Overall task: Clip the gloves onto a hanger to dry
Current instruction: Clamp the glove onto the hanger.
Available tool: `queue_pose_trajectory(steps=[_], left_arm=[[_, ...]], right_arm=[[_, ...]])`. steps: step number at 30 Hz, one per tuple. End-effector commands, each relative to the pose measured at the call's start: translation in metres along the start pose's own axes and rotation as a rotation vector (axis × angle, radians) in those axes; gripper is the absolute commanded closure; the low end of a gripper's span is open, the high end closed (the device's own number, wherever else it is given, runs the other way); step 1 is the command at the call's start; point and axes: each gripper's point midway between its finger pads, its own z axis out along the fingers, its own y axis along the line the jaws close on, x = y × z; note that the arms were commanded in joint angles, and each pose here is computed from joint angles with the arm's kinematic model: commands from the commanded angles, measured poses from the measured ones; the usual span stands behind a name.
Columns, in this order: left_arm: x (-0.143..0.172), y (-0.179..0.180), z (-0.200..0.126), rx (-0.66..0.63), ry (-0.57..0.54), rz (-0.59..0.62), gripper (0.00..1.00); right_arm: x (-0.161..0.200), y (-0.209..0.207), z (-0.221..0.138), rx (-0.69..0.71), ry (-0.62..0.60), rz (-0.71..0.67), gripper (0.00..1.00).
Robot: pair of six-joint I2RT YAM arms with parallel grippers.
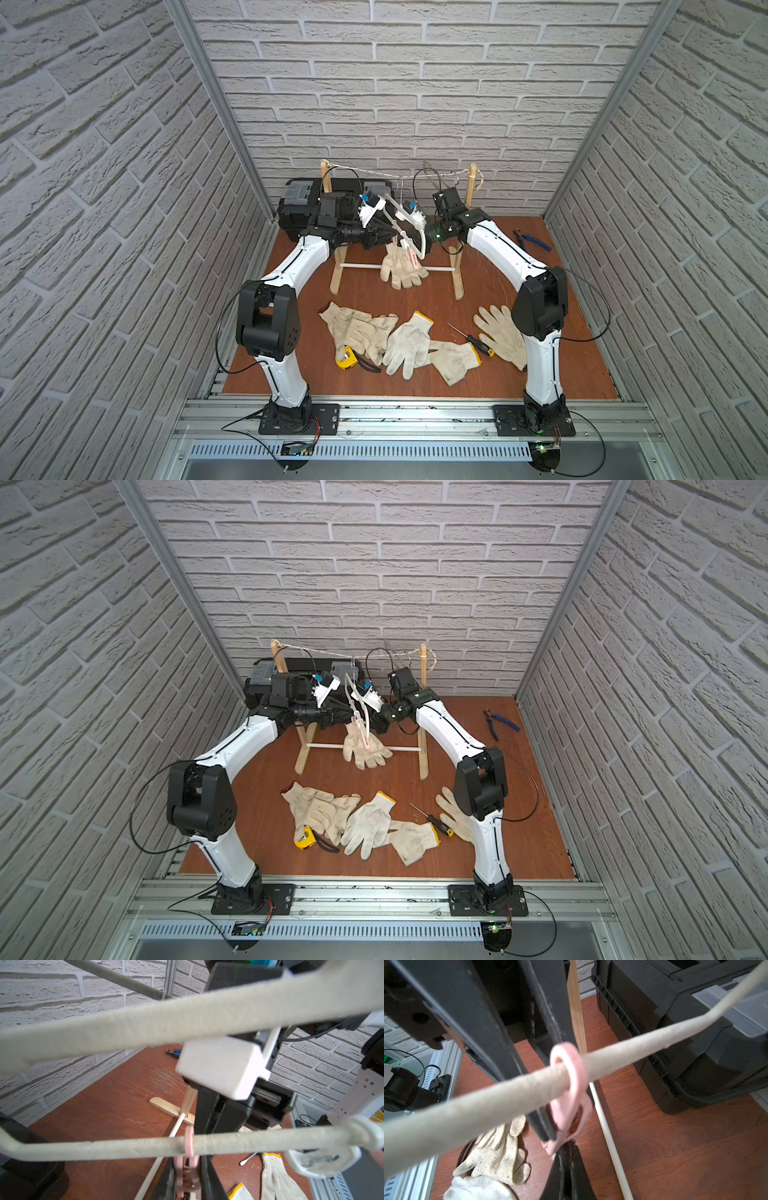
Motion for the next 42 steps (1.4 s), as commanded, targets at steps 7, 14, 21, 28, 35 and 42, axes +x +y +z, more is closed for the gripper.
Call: queue_pose_trajectory(steps=[7,14,21,28,35,42], left_arm=[[0.01,0.001,0.007,-0.006,0.053,0.024,0.83],[0.01,0.007,0.007,-0.043,0.059,0.043,0.85],[0.01,0.01,0.006,-0.059,0.058,0.048,0.85],[0.011,0.009,0.005,-0.058,0.059,0.046,0.84],[0.01,0.008,0.006,-0.049,0.053,0.042,0.83],[0.005,0.009,0.006,-0.052,0.043,0.034,0.74]], right_arm=[[-0.032,0.002,-0.02,0.012,-0.112,-0.023,0.98],[-0.034,0.005,-0.025,0.019,-0.116,0.009,0.98],[-0.032,0.002,-0.028,0.056,-0.123,0.042,0.98],[-0.042,0.002,-0.031,0.045,-0.167,0.06,0.98],[-0.041,-0.002,-0.027,0.052,-0.162,0.074,0.98],[-0.036,-0.004,-0.02,0.054,-0.128,0.069,0.98]])
